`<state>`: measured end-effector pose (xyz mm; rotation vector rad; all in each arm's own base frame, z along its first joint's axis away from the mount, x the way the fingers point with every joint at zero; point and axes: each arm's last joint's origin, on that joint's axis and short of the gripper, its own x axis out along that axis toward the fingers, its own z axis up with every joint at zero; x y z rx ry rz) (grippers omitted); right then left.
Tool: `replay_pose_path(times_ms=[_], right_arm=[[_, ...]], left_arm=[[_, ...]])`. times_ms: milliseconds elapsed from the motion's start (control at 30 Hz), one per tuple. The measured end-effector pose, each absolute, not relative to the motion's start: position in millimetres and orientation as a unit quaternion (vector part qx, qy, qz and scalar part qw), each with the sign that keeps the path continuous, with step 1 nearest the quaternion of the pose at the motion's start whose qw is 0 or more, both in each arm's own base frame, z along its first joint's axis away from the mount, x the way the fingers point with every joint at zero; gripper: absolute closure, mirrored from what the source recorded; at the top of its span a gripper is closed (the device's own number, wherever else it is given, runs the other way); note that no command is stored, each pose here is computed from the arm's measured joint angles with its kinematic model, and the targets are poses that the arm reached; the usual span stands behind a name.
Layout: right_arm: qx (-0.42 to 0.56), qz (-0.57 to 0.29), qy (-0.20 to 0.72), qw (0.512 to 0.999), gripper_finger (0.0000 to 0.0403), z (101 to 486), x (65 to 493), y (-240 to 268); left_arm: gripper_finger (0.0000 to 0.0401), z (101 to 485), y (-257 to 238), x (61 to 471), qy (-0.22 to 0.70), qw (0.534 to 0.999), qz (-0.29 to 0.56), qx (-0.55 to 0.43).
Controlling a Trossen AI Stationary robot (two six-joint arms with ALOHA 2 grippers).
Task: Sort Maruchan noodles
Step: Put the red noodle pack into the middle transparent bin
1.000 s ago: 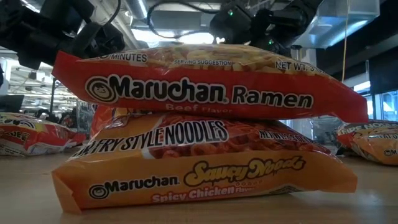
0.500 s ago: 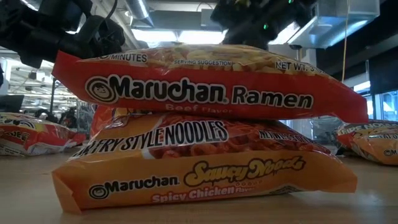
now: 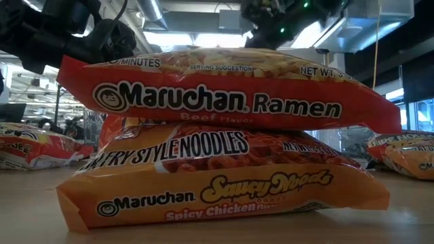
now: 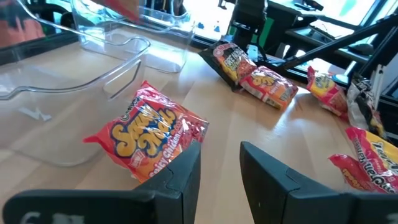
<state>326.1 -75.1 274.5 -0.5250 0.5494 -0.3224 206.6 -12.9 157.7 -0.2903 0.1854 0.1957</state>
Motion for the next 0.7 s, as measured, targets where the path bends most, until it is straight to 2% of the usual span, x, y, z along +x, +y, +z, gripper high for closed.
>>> replay_pose_path(times_ms=[167,367,700], right_arm=[[-0.293,-0.175,0.247,0.907,0.0403,275.7,324.6,-110.4],[-0.314,-0.184,0.25,0.897,0.0403,258.9,323.5,-155.1],[-0.297,-0.168,0.234,0.91,0.0403,224.2,329.7,-211.5]], left_arm=[[0.0296,157.7,-12.5,206.5,0.091,0.98,0.104,-0.143],[0.0296,157.6,-12.3,206.5,0.091,0.98,0.106,-0.143],[0.0296,157.7,-11.9,206.4,0.087,0.977,0.117,-0.158]])
